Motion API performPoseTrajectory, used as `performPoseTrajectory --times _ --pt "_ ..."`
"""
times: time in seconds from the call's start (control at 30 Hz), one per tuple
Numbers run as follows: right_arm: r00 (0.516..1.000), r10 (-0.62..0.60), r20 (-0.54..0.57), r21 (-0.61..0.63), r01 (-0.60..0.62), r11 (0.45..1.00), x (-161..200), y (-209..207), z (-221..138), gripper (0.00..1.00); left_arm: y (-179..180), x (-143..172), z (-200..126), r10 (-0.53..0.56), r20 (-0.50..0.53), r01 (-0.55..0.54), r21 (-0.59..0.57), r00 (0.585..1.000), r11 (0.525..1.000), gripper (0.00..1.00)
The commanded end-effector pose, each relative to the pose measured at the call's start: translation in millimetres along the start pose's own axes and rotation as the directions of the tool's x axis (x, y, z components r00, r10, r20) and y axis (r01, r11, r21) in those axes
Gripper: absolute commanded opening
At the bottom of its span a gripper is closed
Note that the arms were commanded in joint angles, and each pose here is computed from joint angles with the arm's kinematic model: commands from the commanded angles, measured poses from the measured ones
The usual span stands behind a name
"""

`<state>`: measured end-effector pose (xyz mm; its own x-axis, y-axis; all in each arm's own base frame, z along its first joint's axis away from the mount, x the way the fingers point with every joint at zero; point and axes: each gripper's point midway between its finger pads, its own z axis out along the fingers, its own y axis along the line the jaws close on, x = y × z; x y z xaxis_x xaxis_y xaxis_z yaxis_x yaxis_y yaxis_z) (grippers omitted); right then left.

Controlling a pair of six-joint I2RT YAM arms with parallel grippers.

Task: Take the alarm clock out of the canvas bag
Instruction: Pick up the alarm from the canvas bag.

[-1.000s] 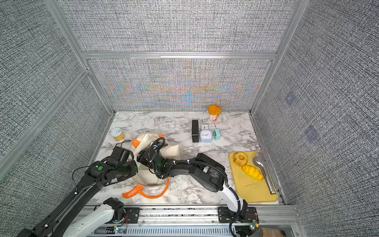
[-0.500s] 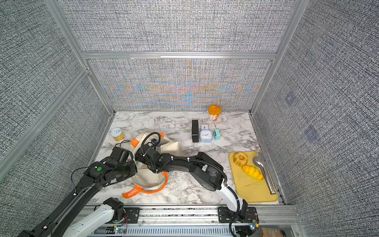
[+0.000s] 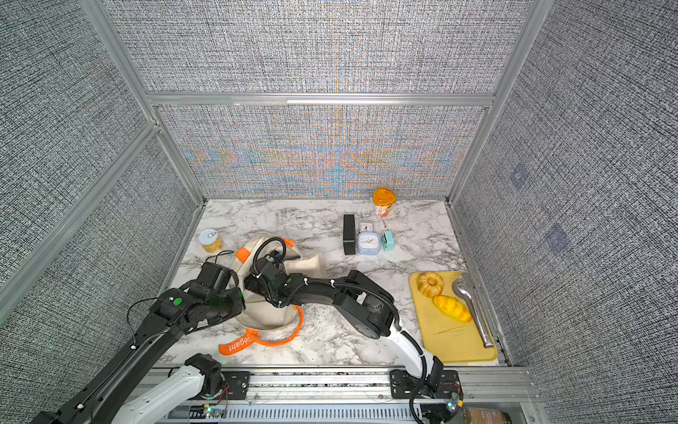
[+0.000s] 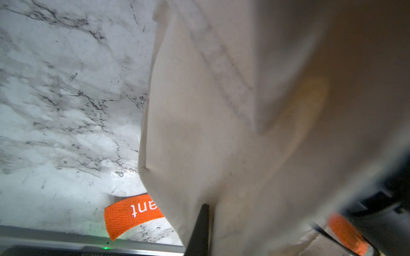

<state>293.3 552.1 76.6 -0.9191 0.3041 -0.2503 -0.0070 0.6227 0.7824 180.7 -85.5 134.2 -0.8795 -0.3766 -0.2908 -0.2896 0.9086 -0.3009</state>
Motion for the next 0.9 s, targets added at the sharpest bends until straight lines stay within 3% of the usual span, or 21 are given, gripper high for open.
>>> performPoseTrajectory --times 0.0,0.17,0.37,0.6,0.87 --pt "1.0 0.01 -0.013 -0.028 -0.01 1.0 -1 11 -5 0.43 7 4 -4 -0.002 -0.016 0.002 -0.029 1.0 1.0 0.0" --pt "1.0 -0.021 0.001 -0.021 0.021 1.0 -8 25 -28 0.42 4 -12 -18 -0.013 0.066 0.015 -0.024 0.998 1.0 0.0" --pt "0.995 -0.096 0.03 -0.023 0.097 0.995 -23 54 -80 0.42 -8 -18 -24 -0.01 0.066 0.009 0.007 0.998 1.0 0.0" --pt "0.989 -0.143 0.032 0.045 0.141 0.989 -27 52 -125 0.42 -17 -24 -26 -0.01 0.076 0.007 0.036 0.997 0.999 0.0" --pt "0.954 -0.291 0.065 0.157 0.278 0.948 -46 49 -183 0.42 -23 -21 -27 0.015 0.067 -0.02 0.077 0.998 0.997 0.0"
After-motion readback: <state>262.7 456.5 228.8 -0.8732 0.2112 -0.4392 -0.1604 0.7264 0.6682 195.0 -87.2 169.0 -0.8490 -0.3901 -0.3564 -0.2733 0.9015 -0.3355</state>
